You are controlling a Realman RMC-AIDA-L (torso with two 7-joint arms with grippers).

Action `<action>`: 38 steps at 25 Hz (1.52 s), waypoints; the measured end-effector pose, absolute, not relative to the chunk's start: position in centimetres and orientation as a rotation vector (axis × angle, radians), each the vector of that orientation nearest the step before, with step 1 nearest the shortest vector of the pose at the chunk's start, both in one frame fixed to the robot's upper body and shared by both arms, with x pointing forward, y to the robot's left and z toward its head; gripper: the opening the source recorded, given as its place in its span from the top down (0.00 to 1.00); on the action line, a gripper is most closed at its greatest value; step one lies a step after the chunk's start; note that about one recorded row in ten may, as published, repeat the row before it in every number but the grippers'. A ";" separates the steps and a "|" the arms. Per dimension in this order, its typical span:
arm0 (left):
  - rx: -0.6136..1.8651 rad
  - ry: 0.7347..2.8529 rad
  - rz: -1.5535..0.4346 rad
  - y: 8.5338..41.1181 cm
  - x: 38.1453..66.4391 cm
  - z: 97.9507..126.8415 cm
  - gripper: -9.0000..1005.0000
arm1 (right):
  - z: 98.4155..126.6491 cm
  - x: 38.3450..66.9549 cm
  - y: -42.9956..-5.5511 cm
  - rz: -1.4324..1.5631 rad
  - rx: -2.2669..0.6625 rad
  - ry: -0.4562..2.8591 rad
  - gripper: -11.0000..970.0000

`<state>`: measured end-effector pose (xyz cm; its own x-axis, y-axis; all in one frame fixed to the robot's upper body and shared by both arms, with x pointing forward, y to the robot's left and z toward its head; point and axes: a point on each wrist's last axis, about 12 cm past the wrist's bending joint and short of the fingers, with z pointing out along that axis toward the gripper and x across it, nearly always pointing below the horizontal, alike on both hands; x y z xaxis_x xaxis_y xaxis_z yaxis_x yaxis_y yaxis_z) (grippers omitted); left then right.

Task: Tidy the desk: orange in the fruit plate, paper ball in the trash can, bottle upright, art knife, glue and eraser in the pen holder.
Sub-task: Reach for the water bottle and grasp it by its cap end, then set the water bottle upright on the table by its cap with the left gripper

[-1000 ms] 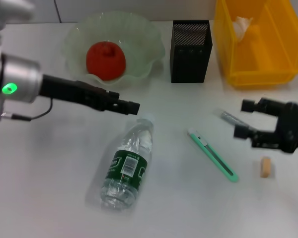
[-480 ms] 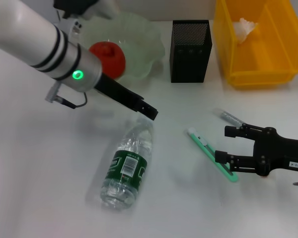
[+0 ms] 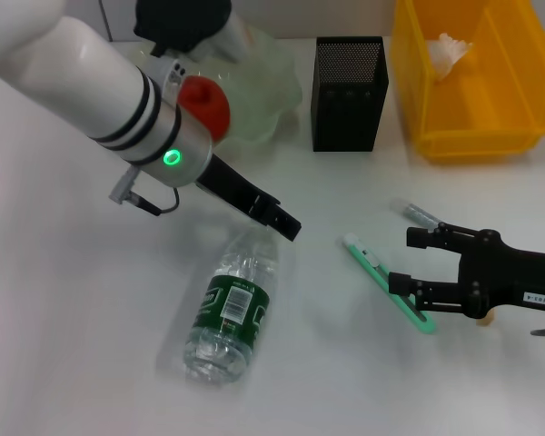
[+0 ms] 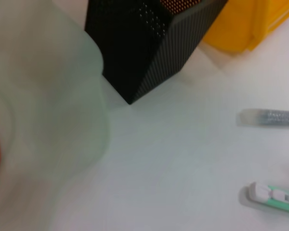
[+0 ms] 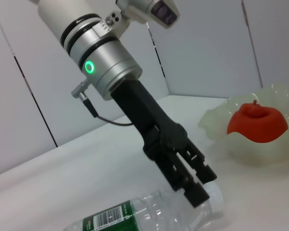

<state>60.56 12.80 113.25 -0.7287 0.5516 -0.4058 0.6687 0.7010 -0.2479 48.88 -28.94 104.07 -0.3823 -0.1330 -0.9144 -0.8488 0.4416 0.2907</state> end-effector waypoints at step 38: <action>1.064 2.055 -0.747 14.4 54.9 114.7 0.55 | 103.7 48.1 -29.0 1.038 -0.769 1.803 0.14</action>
